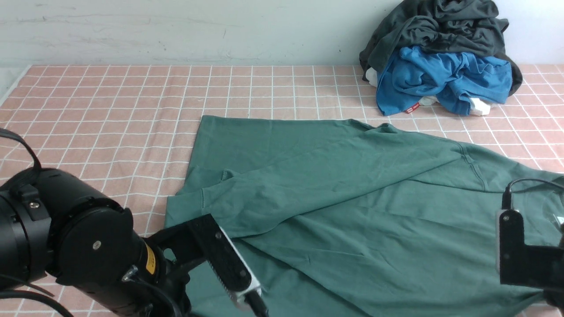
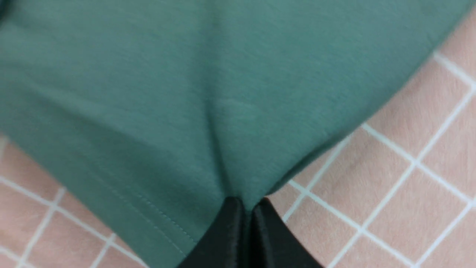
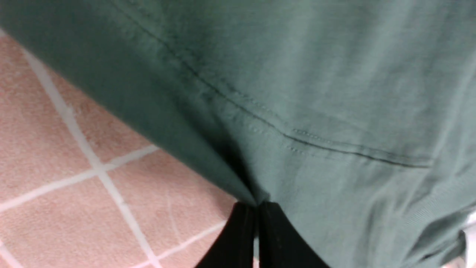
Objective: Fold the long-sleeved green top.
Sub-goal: Use both arms simultaneously to clamp the lower edge of the clothing fabric, then use both arms to drag the lower edge of the fabric forward and fold it over the upper edge
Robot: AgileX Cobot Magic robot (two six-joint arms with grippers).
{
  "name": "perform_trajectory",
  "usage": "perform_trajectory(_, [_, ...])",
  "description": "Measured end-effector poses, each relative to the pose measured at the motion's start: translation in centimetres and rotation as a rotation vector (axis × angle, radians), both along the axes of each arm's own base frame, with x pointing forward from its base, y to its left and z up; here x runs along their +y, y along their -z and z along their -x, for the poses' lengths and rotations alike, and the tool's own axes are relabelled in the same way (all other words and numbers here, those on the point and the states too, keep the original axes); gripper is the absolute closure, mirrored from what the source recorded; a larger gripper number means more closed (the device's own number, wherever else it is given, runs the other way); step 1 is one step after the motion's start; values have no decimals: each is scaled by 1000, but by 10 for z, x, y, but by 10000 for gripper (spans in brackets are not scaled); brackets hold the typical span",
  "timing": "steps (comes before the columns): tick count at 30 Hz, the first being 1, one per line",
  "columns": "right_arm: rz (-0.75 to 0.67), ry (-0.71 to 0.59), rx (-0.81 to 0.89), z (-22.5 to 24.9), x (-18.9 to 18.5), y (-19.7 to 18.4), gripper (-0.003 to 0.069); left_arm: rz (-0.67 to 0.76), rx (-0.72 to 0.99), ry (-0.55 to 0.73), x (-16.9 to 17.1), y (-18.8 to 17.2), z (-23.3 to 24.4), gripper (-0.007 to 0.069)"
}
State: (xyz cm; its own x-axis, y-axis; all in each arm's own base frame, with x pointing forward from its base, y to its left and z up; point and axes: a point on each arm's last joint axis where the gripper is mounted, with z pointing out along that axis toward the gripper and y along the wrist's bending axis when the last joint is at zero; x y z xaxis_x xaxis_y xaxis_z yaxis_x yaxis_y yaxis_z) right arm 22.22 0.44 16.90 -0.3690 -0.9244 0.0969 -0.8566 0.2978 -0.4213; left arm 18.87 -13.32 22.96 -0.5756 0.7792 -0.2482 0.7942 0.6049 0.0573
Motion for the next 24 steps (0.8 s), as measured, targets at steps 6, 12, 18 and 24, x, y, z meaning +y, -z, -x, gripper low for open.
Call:
perform_trajectory(6, [-49, 152, -256, -32, 0, -49, 659, 94, -199, -197, -1, -55, -42, 625])
perform_trajectory(12, [-148, 177, -491, -91, 10, -83, 659, 151, -333, -358, 9, -87, -122, 625])
perform_trajectory(18, [-184, 179, -570, -168, 22, -74, 659, 155, -385, -481, 19, -67, -233, 625])
perform_trajectory(24, [-204, 344, -559, -235, 25, -30, 640, 173, -404, -579, 28, -9, -326, 599])
